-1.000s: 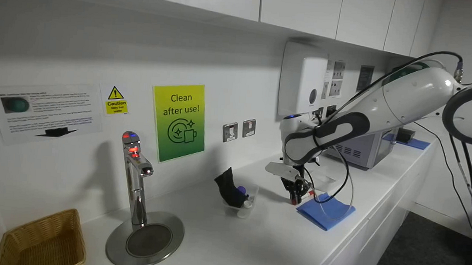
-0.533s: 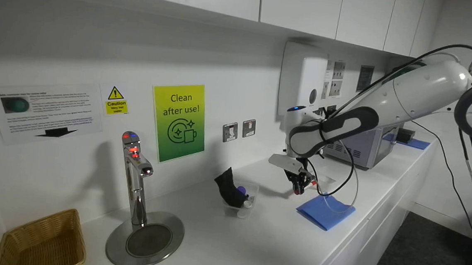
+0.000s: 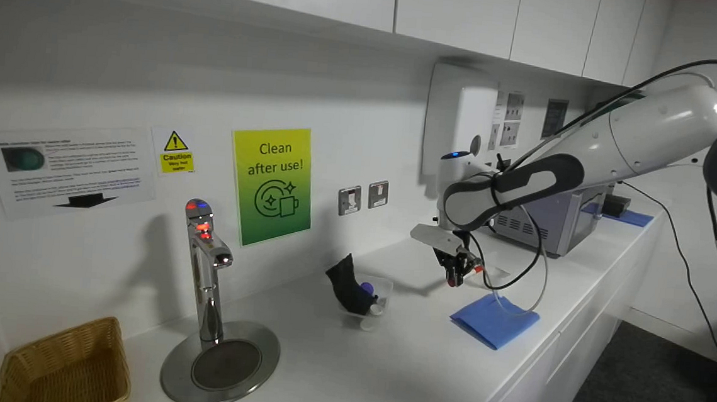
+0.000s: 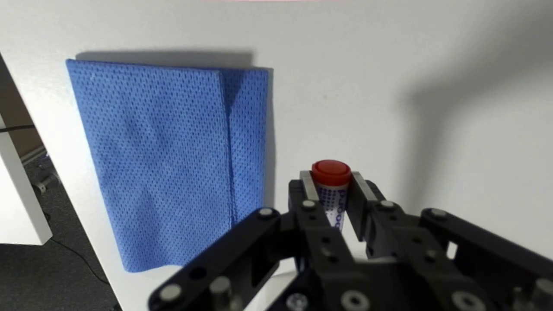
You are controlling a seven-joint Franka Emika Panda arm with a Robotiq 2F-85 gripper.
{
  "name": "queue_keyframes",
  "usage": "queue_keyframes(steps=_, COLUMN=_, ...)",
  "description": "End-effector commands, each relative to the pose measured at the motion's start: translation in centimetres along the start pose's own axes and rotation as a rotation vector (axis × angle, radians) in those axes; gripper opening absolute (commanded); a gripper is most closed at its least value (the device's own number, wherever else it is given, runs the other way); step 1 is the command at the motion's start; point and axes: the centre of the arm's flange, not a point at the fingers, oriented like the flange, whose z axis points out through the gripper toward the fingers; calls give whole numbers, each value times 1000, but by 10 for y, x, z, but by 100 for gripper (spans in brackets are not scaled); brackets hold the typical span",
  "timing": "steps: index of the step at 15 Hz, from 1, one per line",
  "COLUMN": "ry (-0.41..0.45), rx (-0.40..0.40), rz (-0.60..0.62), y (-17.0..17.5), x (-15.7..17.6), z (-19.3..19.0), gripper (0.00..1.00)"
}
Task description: Put the marker inside the container
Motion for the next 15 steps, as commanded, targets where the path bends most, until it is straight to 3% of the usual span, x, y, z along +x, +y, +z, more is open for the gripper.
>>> queue_keyframes(steps=1, ry=10, rx=15, rz=12, y=18, x=16, z=-16, gripper=6)
queue_keyframes(steps=7, ry=13, rx=21, rz=36, y=22, x=30, z=-22, gripper=6)
queue_keyframes(steps=15, ry=-6, rx=-17, rz=97, y=39, x=62, z=-3, gripper=6)
